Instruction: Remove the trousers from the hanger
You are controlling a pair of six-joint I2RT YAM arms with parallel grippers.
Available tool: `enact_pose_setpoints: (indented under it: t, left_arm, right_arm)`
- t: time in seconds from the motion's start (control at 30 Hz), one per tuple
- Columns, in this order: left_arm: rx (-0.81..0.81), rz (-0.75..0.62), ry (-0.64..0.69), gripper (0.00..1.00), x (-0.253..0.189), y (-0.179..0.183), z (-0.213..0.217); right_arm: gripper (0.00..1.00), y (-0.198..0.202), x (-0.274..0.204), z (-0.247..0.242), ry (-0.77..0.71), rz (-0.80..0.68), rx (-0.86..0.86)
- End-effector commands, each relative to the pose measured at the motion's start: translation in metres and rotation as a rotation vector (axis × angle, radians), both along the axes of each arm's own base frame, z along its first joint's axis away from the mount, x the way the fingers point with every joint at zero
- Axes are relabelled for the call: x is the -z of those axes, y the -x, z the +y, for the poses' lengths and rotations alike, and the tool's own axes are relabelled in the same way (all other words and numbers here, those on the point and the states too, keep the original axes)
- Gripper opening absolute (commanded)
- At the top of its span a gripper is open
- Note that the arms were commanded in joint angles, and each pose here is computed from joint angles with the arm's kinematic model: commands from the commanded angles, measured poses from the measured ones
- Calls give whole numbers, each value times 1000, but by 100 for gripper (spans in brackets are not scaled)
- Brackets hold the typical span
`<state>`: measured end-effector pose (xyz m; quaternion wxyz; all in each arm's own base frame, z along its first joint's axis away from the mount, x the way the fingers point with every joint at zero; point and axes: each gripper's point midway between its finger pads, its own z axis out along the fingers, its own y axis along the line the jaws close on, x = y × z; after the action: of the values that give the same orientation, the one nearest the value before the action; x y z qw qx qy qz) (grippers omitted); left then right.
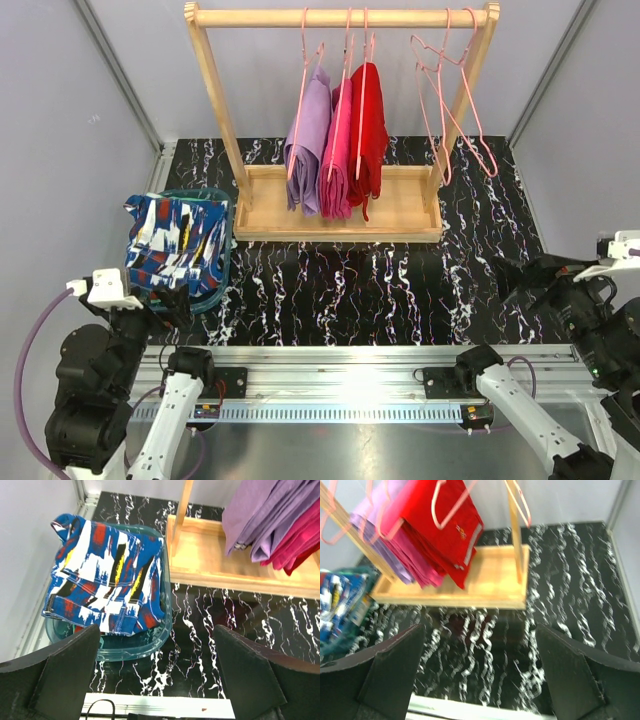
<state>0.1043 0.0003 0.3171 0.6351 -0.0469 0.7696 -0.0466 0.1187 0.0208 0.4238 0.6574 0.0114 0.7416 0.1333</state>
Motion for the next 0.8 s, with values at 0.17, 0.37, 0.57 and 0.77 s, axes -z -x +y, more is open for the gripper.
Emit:
enact_pose_setpoints:
  t: [0.17,0.37,0.57,0.77]
  left_arm:
    - [56,-43,-6,99,-3,-6,-9]
    - [46,-39,-12,99,-6,-9,-7]
    - [36,-39,-12,99,-10,-10,-6]
    - [16,-39,-10,99,-12,-12,-3]
  right_arm:
    - [100,6,49,-17,92,153,72]
    - [99,-4,55,-12,73,162,74]
    - [99,-10,54,-10,73,144,73]
    - [99,-16,59,-6,72,149,64]
